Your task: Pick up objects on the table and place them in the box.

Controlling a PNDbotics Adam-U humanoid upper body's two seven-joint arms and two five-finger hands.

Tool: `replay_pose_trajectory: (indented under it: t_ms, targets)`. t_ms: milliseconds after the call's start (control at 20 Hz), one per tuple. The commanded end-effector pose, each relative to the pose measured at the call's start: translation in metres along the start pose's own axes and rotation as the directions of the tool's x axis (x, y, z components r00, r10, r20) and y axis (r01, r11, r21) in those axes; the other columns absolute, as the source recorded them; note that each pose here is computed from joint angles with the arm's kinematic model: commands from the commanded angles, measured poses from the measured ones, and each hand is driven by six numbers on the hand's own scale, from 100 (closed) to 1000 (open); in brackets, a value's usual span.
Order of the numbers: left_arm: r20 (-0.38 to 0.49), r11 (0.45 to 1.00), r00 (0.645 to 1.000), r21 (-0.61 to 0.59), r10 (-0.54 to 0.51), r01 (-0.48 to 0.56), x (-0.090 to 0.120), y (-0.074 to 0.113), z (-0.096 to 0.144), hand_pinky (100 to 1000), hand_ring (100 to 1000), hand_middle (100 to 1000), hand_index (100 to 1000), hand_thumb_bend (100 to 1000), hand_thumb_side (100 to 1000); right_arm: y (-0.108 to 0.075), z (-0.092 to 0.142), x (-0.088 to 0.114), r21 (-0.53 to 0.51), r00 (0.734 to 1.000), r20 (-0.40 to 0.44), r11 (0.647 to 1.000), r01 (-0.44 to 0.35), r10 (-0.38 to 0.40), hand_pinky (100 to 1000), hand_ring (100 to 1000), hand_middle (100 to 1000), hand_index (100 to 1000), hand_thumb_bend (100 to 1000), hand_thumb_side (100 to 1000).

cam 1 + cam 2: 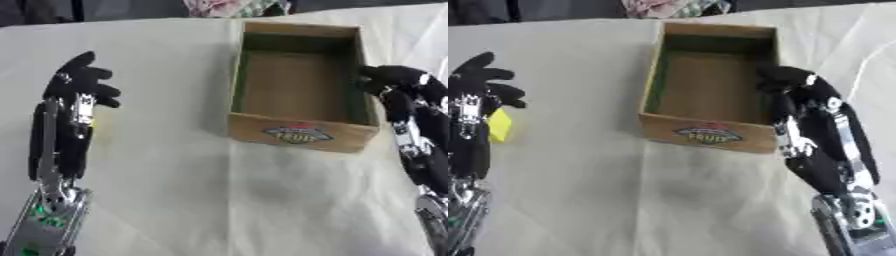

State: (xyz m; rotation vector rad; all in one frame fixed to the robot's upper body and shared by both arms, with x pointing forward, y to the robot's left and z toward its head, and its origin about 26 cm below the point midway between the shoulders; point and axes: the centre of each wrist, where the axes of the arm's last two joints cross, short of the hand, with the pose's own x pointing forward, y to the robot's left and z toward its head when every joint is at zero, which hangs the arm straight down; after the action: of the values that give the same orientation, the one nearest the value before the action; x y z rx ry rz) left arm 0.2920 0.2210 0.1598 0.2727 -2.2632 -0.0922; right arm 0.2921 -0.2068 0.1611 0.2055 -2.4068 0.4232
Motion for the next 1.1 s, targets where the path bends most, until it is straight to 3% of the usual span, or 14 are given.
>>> replay_pose_trajectory:
  t_ms: [50,200,350,400,600,650,850,1000,1100]
  targets:
    - [0.079,0.997,0.994,-0.012,-0.077,0.078,0.012,0.014,-0.016,520,571,630,853,353,777,-0.004,-0.002,0.006,0.006,1.000,0.022,1.000,-0.017,0.017,833,859,598,776,100,470]
    - [0.134,0.976,0.970,-0.050,-0.204,0.213,0.022,0.028,-0.034,544,603,668,867,396,760,-0.004,-0.001,0.006,0.003,1.000,0.019,1.000,-0.019,0.019,833,858,598,776,100,470]
    - [0.169,0.919,0.918,-0.108,-0.358,0.379,0.032,0.046,-0.050,572,622,688,869,412,739,-0.005,-0.001,0.006,0.004,1.000,0.020,1.000,-0.021,0.021,833,858,598,776,100,470]
    - [0.182,0.882,0.886,-0.135,-0.426,0.451,0.036,0.055,-0.054,579,625,690,869,413,734,-0.005,0.000,0.006,0.003,1.000,0.018,1.000,-0.024,0.023,833,858,598,776,100,470]
    - [0.229,0.652,0.707,-0.275,-0.669,0.706,0.051,0.089,-0.067,636,659,713,875,446,708,-0.008,0.002,0.006,0.001,0.999,0.006,0.999,-0.037,0.037,833,858,598,776,100,470]
    - [0.245,0.583,0.659,-0.318,-0.711,0.748,0.055,0.096,-0.069,664,675,724,877,447,655,-0.008,0.002,0.005,0.001,0.999,0.004,0.999,-0.040,0.040,833,858,598,776,100,470]
    - [0.285,0.328,0.497,-0.478,-0.819,0.815,0.064,0.119,-0.074,702,699,736,873,450,537,-0.009,0.004,0.005,0.008,0.999,-0.005,0.999,-0.050,0.050,833,858,598,776,100,470]
    - [0.286,0.210,0.429,-0.567,-0.857,0.796,0.065,0.132,-0.076,715,703,737,868,442,485,-0.010,0.006,0.005,0.011,0.998,-0.010,0.998,-0.056,0.056,833,858,598,776,100,470]
    - [0.276,0.159,0.404,-0.621,-0.872,0.767,0.061,0.138,-0.077,719,706,737,864,437,448,-0.011,0.007,0.005,0.012,0.998,-0.013,0.998,-0.060,0.060,833,858,598,776,100,470]
